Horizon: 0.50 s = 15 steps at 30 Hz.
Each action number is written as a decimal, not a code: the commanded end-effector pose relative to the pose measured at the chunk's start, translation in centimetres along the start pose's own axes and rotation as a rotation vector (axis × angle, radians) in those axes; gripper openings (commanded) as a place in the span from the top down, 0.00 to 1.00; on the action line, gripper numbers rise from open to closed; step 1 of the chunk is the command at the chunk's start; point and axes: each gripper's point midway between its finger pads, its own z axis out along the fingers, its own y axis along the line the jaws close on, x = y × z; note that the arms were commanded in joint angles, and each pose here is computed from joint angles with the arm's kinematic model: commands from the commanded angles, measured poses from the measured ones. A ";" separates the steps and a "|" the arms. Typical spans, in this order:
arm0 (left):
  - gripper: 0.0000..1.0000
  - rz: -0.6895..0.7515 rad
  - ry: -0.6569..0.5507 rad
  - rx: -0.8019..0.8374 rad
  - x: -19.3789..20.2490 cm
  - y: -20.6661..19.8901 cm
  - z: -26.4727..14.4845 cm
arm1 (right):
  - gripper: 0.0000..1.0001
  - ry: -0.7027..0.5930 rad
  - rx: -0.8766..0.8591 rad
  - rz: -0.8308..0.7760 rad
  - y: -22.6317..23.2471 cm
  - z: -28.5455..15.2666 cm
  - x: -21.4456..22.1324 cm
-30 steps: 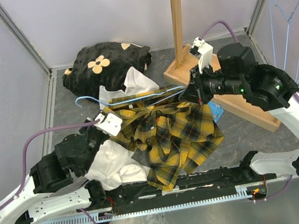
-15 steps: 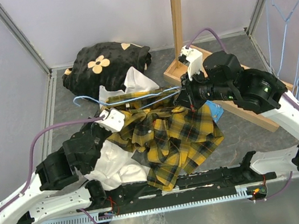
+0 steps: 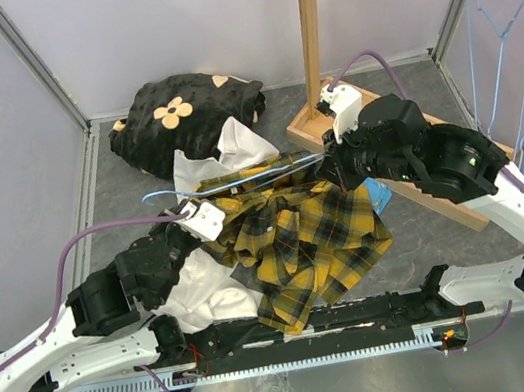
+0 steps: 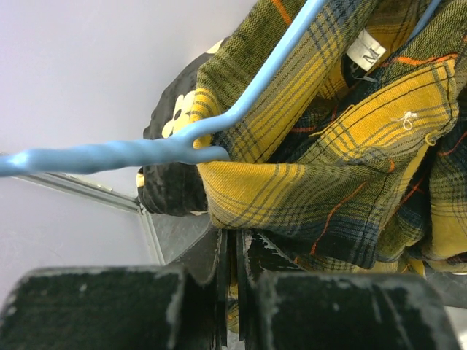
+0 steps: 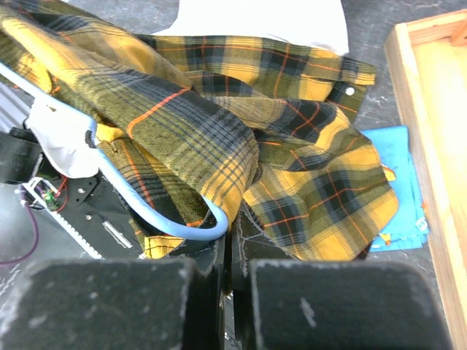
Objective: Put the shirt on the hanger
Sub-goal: Hang the shirt on the hanger.
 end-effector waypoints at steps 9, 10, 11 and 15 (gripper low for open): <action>0.97 -0.005 -0.027 0.008 1.4 1.6 -2.1 | 1.00 -0.120 0.428 -0.010 -8.8 -5.7 -0.6; 0.97 -0.006 -0.032 0.016 1.5 1.6 -2.2 | 1.00 -0.123 0.425 -0.004 -8.9 -5.8 -0.5; 0.97 0.000 -0.035 0.024 1.6 1.6 -2.4 | 1.00 -0.124 0.426 -0.005 -9.0 -5.9 -0.5; 0.97 0.034 -0.016 0.027 2.5 1.6 -2.7 | 1.00 -0.111 0.491 -0.030 -10.3 -7.0 -0.4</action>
